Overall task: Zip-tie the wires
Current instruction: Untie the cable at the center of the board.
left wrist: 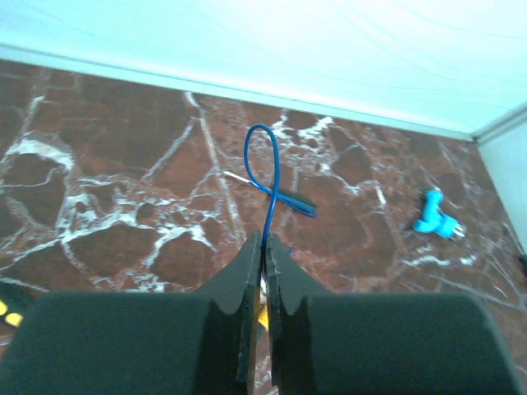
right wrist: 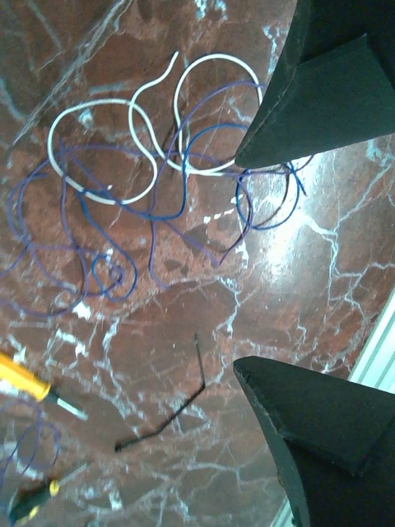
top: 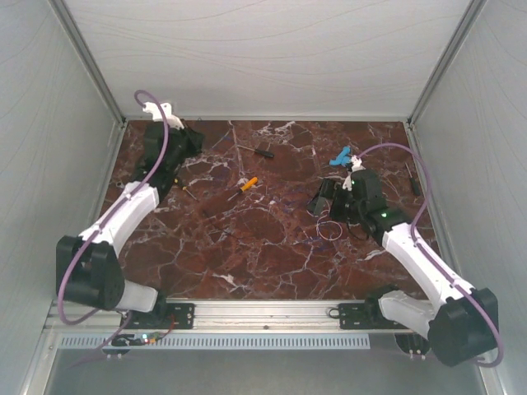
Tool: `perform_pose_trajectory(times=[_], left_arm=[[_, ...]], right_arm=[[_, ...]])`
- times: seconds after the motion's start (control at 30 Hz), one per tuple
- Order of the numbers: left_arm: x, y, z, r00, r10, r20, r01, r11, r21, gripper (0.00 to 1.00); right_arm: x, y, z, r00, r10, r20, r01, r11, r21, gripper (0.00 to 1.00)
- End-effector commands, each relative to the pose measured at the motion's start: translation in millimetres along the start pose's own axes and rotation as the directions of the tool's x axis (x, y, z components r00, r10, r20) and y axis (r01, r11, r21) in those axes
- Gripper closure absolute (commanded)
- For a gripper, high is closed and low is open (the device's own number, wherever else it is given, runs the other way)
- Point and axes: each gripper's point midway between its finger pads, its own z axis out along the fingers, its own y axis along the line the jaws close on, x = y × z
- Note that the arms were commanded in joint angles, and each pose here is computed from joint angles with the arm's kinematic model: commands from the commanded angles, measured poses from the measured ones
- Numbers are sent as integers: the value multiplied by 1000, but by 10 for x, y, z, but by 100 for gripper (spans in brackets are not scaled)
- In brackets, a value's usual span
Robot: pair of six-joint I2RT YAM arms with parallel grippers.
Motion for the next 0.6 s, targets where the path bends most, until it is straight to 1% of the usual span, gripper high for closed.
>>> perform_pose_trajectory(times=[0.0,0.13,0.3,0.43,0.57], left_arm=[[-221,-517,-267,996,18,85,-34,981,192,100],[-214,-816,-499,995,28,93,-56,948,314,100],[-149,-1188,-761,992,61,109,-105,878,467,100],[-33,-1408,-928,990,91,111,-139,801,582,100],[157,-1502,-1021,989,109,96,-145,743,654,100]], right_arm=[[-215,286,-190,994,-29,110,45,989,-139,4],[-368,507,-395,978,-31,207,81,967,-241,4],[-495,685,-590,956,-12,294,111,940,-323,4],[-591,767,-668,946,34,322,87,931,-355,4],[-688,874,-693,943,82,322,55,917,-396,3]])
